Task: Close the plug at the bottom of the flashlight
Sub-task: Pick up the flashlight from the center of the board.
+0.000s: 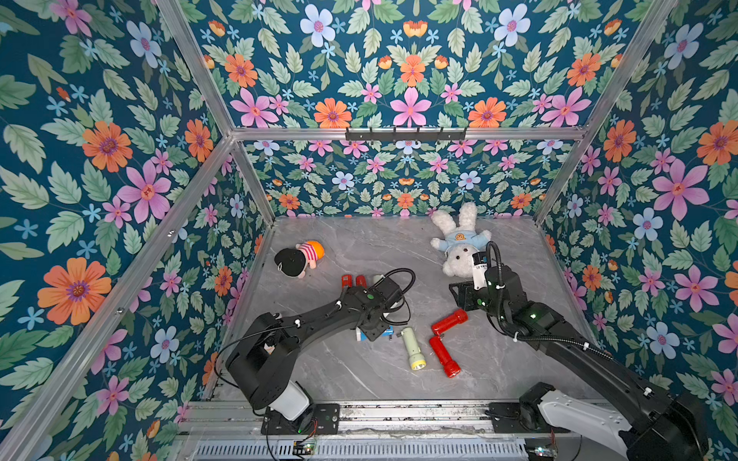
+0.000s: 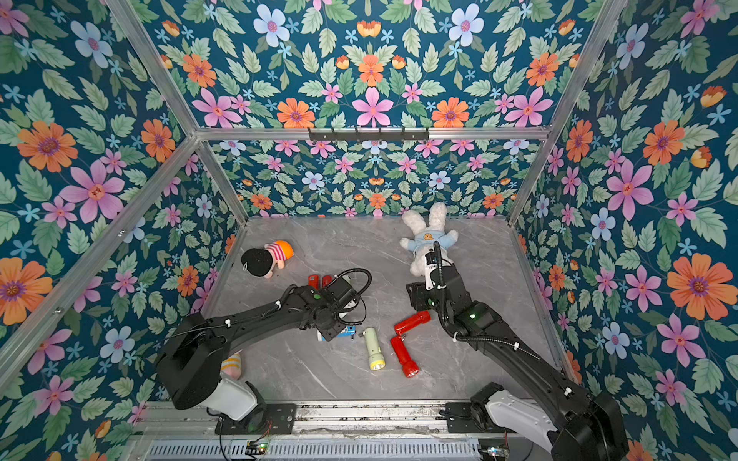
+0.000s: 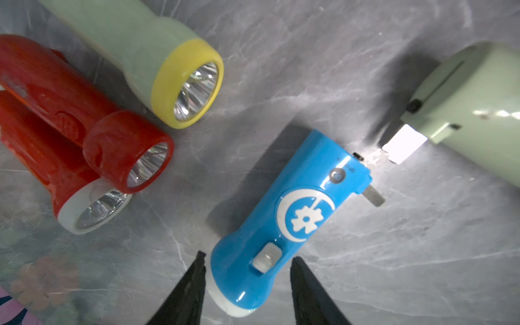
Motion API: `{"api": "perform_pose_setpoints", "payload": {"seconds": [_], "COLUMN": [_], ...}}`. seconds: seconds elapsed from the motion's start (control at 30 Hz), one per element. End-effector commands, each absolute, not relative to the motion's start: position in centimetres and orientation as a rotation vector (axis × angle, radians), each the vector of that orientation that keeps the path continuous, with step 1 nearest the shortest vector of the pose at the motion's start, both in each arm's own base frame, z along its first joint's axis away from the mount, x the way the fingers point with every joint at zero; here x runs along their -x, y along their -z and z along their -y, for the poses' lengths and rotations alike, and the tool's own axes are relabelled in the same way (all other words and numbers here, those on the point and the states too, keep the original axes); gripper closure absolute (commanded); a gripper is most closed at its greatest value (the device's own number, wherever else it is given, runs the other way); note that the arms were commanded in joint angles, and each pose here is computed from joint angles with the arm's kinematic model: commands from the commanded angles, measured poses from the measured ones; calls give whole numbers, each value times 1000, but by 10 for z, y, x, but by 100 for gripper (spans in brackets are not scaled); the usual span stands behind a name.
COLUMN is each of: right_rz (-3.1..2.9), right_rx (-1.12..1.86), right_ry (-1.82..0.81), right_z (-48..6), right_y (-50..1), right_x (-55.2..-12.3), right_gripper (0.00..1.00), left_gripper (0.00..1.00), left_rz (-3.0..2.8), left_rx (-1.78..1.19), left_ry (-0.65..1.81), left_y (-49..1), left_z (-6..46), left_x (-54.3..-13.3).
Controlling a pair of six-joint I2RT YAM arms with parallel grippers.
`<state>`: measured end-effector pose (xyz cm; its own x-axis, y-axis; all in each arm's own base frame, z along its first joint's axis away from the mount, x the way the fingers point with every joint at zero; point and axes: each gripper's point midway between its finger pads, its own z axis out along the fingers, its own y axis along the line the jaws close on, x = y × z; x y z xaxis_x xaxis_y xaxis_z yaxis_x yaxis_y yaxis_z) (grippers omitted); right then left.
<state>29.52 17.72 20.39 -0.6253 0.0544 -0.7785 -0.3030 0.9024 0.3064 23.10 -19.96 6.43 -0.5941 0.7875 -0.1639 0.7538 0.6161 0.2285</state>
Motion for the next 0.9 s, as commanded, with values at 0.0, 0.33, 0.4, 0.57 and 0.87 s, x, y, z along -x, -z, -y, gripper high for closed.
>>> {"api": "perform_pose_setpoints", "payload": {"seconds": [0.0, 0.33, 0.4, 0.57, 0.87], "right_rz": [-2164, -2175, -2174, -2177, -2180], "right_rx": [157, 146, 143, 130, 117], "right_ry": [-550, -565, -566, -564, -566], "right_z": [-178, -177, -176, -172, -169], "right_y": [-210, -207, -206, -204, -201], "right_x": [-298, -301, -301, -301, -302], "right_gripper": [44, 44, 44, 43, 43], "left_gripper": [48, 45, 45, 45, 48], "left_rz": [-2599, -2645, -2665, -2697, -2706], "left_rx": [-1337, -1388, -1402, -1425, -1432], "left_ry": [-145, -114, -115, -146, -98], "left_y": [-62, -47, -42, -30, -33], "left_z": [205, 206, 206, 204, 207], "left_x": [-224, -215, -213, -212, -207]}}
